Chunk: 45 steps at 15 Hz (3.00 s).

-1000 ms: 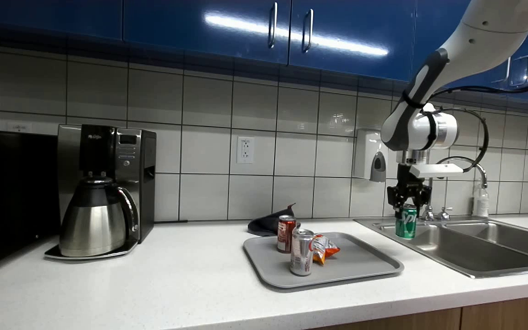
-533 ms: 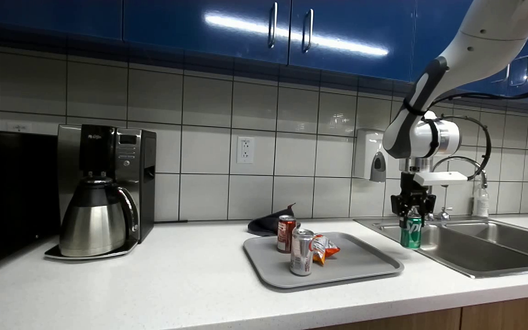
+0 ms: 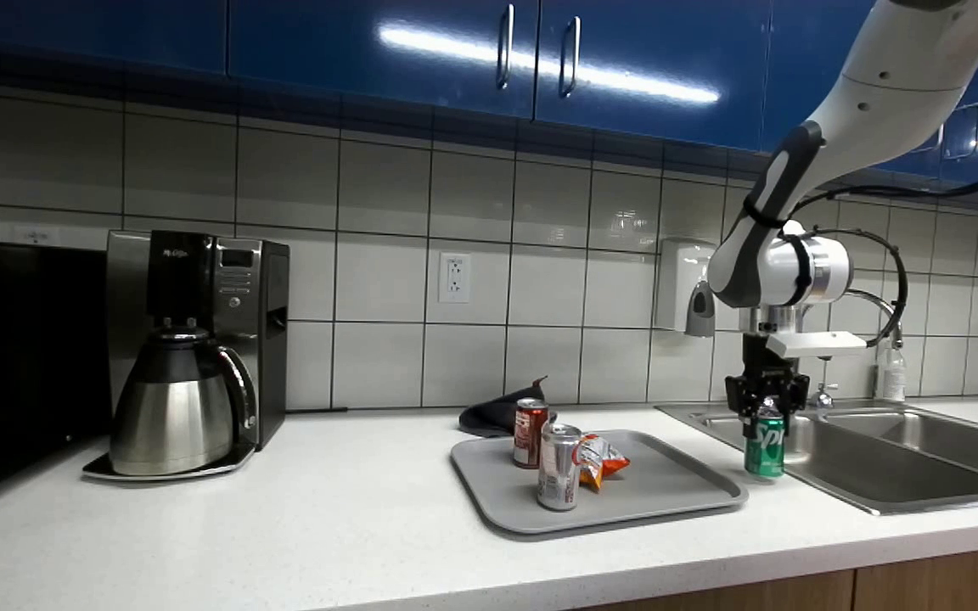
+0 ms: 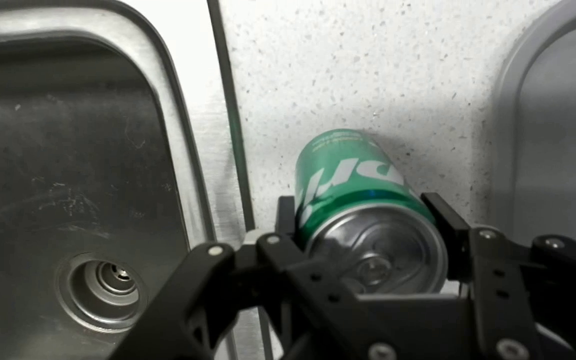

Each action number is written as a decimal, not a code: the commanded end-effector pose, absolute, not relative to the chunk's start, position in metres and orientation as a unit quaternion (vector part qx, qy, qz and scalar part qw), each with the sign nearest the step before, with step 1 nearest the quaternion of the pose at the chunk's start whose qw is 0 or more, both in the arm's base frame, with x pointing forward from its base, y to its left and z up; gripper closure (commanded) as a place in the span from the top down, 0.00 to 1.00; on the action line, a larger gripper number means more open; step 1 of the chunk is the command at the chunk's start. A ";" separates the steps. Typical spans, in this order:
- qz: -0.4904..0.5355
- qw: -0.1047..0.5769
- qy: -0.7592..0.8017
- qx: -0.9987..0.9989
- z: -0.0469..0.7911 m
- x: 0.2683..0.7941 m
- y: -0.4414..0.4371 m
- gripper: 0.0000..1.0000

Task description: Remove the cans on the tray

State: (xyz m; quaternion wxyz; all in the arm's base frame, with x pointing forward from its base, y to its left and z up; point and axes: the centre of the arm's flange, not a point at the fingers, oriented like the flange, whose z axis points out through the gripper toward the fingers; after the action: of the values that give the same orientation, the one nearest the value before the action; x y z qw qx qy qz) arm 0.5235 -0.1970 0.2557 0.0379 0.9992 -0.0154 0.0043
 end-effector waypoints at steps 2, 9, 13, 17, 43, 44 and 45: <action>-0.001 0.046 -0.023 0.999 0.259 0.525 -0.199 0.79; 0.004 0.050 -0.020 0.999 0.273 0.524 -0.201 1.00; 0.023 0.046 -0.015 0.999 0.297 0.521 -0.200 1.00; 0.046 0.045 -0.008 0.998 0.323 0.520 -0.190 1.00; 0.073 -0.033 0.086 0.993 0.346 0.479 0.117 1.00; 0.071 -0.033 0.088 0.993 0.345 0.478 0.126 1.00; 0.071 -0.032 0.089 0.993 0.344 0.478 0.132 1.00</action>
State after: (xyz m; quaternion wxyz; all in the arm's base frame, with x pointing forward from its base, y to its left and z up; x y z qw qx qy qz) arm 0.4827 0.1130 0.3424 -0.0265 0.9926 0.0972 0.0683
